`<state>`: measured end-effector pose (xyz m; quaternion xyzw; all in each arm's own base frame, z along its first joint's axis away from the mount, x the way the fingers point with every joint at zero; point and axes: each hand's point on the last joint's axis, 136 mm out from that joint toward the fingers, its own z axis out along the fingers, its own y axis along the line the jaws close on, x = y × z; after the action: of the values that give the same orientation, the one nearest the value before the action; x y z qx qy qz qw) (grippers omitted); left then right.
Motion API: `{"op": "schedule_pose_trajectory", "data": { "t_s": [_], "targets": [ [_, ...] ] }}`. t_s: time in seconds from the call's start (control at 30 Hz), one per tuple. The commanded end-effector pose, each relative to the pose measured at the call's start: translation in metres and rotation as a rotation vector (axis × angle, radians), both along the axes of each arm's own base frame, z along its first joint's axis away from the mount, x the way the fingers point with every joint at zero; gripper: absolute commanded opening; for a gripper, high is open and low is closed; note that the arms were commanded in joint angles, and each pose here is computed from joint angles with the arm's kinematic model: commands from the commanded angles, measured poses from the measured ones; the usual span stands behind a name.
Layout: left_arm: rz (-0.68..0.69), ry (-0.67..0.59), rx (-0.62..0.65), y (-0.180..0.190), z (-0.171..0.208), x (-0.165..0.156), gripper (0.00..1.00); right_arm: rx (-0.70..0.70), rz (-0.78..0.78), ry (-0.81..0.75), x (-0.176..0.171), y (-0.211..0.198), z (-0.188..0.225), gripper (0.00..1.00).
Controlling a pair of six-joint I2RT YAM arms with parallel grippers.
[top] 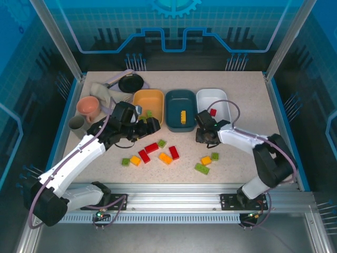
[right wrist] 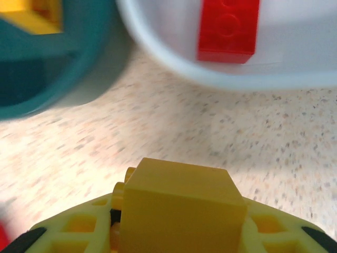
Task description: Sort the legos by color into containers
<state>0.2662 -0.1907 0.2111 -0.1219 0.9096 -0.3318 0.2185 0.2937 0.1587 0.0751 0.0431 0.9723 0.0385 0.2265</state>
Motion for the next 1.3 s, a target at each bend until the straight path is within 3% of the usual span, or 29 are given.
{"op": "schedule_pose_trajectory", "data": {
  "t_s": [0.0,0.13,0.3,0.6,0.83,0.93,1.0,1.1,1.27],
  "targets": [
    [0.04,-0.015,0.007,0.007,0.015,-0.002,0.86,-0.019,0.077,-0.059,-0.011,0.015,0.041,0.33],
    [0.06,-0.027,0.023,0.007,0.025,0.009,0.86,0.053,0.19,-0.114,0.015,0.055,0.064,0.34],
    [0.082,-0.032,0.043,0.004,0.031,0.027,0.86,0.1,0.273,-0.037,0.066,0.102,0.051,0.35],
    [0.095,-0.013,0.017,-0.003,0.028,0.038,0.86,0.137,0.192,0.021,0.159,0.102,0.02,0.35],
    [0.105,-0.014,0.007,-0.007,0.025,0.046,0.86,0.126,0.184,0.063,0.199,0.096,-0.005,0.39],
    [0.111,0.003,0.017,-0.007,0.022,0.049,0.86,0.112,0.2,0.116,0.203,0.1,-0.022,0.45],
    [0.127,0.014,0.039,-0.003,0.02,0.048,0.86,0.106,0.217,0.119,0.206,0.104,-0.022,0.56],
    [0.145,0.03,0.067,0.004,0.02,0.045,0.86,0.117,0.233,0.063,0.21,0.109,0.002,0.7],
    [0.184,0.072,0.102,0.017,0.018,0.031,0.85,0.143,0.276,-0.076,0.207,0.117,0.075,0.72]
  ]
}}
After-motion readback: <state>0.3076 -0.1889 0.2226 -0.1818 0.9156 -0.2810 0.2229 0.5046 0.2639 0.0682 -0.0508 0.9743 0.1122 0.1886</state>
